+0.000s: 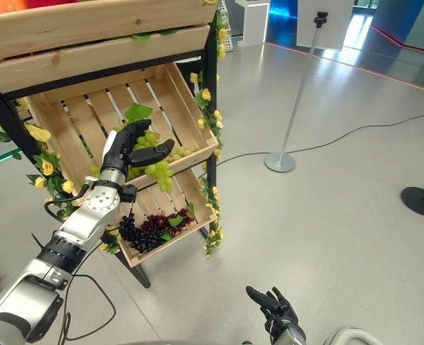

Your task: Pick up the fruits from the basket on one side to the basket on the other side

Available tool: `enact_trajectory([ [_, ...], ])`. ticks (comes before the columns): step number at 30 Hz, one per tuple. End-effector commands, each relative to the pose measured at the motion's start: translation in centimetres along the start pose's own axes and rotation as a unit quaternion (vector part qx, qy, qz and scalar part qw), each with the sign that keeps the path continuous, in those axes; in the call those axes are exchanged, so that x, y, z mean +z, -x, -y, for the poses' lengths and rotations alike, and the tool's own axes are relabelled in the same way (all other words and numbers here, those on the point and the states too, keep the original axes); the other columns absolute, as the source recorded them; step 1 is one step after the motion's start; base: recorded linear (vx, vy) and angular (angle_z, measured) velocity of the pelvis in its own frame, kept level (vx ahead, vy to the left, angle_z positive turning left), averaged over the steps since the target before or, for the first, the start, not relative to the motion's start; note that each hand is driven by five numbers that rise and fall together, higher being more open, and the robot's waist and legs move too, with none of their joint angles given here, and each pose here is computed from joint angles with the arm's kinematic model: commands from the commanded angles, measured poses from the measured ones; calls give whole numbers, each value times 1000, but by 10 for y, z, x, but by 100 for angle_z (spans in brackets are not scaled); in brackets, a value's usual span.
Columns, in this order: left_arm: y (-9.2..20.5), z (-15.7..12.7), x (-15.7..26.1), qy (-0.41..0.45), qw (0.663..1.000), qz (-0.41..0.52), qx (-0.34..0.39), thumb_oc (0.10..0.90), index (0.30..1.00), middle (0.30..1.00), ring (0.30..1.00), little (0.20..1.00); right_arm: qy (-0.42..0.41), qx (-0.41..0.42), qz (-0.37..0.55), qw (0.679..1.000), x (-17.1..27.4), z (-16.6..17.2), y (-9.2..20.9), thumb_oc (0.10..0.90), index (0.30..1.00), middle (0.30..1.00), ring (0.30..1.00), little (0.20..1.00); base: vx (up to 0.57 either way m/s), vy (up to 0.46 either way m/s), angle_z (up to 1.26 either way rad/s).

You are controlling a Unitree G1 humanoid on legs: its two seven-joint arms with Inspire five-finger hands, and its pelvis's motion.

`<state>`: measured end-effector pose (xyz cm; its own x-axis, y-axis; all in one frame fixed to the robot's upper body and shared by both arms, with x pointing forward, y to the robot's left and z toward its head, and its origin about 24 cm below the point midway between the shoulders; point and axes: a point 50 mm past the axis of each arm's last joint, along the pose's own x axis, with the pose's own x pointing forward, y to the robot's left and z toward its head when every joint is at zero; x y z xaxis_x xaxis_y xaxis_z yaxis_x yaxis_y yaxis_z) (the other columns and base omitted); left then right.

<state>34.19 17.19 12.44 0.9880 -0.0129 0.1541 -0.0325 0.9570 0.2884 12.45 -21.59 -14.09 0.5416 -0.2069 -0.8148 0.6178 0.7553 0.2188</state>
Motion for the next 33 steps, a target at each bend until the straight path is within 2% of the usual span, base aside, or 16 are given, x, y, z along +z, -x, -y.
enact_trajectory([
  [1,-7,-6,87,21,973,228,-17,800,900,900,900,900,-4,51,67,996,26,-33,-3,800,900,900,900,900,0,0,0],
  [11,36,11,115,-22,922,378,-80,800,900,900,900,900,-6,44,71,996,26,-30,-1,800,900,900,900,900,1,-5,-1],
  [18,54,19,113,-22,907,411,-91,800,900,900,900,900,-8,42,73,996,26,-30,-1,800,900,900,900,900,-2,-12,-2],
  [27,60,24,98,5,915,387,-116,800,900,900,900,900,-5,37,77,996,34,-28,-2,800,900,900,900,900,-5,-44,-6],
  [31,62,26,80,55,928,345,-130,800,900,900,900,900,17,52,88,995,46,-33,-2,800,900,900,900,900,-31,26,-23],
  [33,66,22,61,81,943,303,-111,800,900,900,900,900,45,74,92,992,50,-42,-3,800,900,900,900,900,7,225,-56],
])
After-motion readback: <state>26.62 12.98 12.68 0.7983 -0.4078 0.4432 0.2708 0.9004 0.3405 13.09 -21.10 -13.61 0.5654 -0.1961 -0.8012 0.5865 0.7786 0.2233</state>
